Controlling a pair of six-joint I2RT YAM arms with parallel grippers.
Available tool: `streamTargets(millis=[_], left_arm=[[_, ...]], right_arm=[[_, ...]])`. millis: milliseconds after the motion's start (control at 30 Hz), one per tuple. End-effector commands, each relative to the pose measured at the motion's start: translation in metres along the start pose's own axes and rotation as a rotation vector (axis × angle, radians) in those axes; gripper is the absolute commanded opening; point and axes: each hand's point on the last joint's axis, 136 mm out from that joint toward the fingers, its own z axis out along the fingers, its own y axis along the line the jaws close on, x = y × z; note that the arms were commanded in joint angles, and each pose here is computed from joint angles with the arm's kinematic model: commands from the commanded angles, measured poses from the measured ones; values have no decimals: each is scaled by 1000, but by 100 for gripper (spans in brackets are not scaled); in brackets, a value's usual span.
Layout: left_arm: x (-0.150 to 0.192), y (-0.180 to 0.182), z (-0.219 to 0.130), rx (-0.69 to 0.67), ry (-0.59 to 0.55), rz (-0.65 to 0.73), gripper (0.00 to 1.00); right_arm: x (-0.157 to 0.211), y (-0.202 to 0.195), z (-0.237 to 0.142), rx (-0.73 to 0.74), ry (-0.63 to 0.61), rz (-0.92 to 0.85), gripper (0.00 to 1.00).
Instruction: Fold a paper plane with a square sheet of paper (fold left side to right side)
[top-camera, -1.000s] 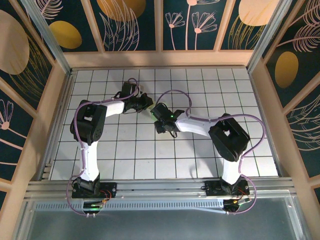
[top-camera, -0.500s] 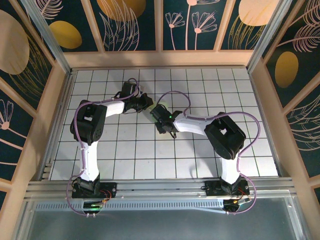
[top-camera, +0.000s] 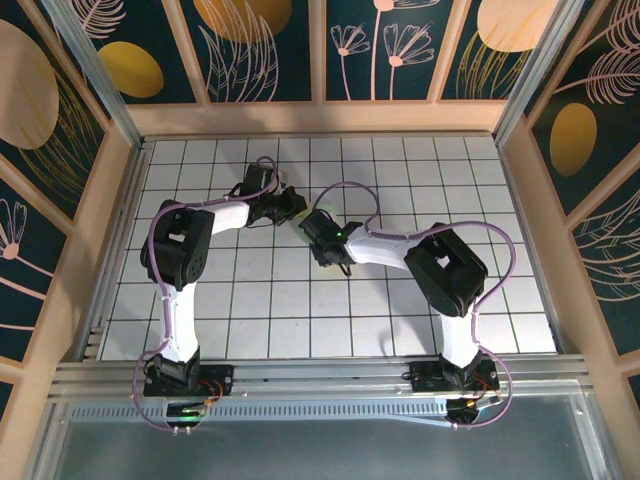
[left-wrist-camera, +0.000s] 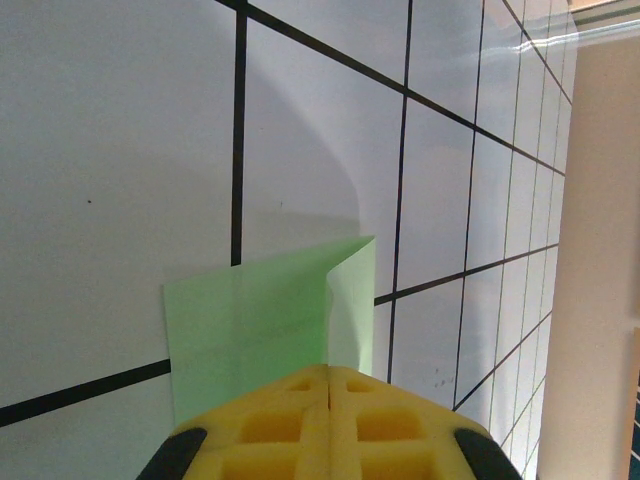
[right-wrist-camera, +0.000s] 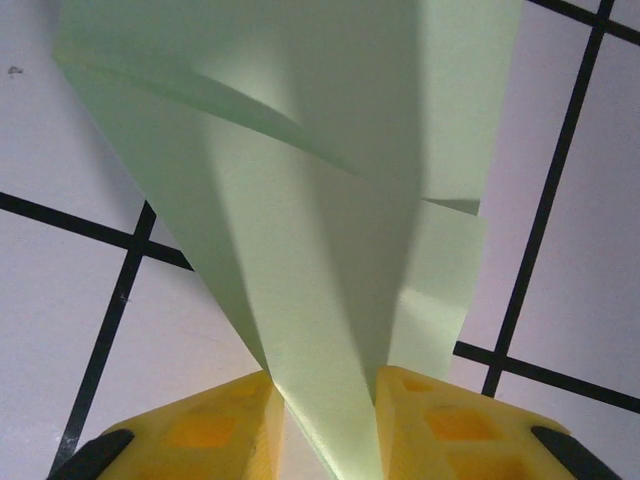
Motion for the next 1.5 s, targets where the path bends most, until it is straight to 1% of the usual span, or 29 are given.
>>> streamTargets(millis=[0, 133, 267, 300, 400, 500, 533, 633, 700, 800, 900, 1033, 1233, 1467], left_arm=[[-6, -21, -9, 32, -15, 20, 0], [-7, -21, -9, 29, -15, 23, 0], [-7, -22, -9, 27, -19, 29, 1], [-8, -22, -10, 24, -24, 31, 5], [-11, -24, -15, 20, -40, 49, 10], [-18, -25, -27, 21, -69, 56, 22], [-22, -24, -33, 22, -84, 54, 23], [-31, -19, -55, 16, -127, 55, 28], [-36, -15, -68, 4, -150, 62, 30], [-37, -9, -83, -2, -166, 63, 32], [-29, -6, -88, -4, -150, 83, 33], [-10, -3, -85, 18, -102, 87, 32], [25, -7, -67, 19, -13, 106, 31], [49, -13, -47, 18, 28, 92, 31]], right_arm=[[-15, -4, 0, 30, -43, 5, 28], [-16, -5, 0, 33, -45, 0, 24], [-16, -4, -1, 29, -44, -6, 17], [-15, -4, -1, 29, -43, -9, 15], [-13, -7, 0, 33, -36, -13, 8], [-11, -9, -1, 27, -34, -12, 2], [-12, -10, -2, 20, -36, -11, 0], [-15, -9, -7, -19, -44, -6, 0], [-18, -6, -11, -74, -49, 3, 0], [-19, -1, -18, -214, -48, 44, 0], [-15, 7, -25, -395, -23, 98, 0], [-7, 12, -30, -560, 3, 135, 0], [-3, 12, -35, -718, 6, 187, 0], [8, 12, -34, -810, 21, 223, 0]])
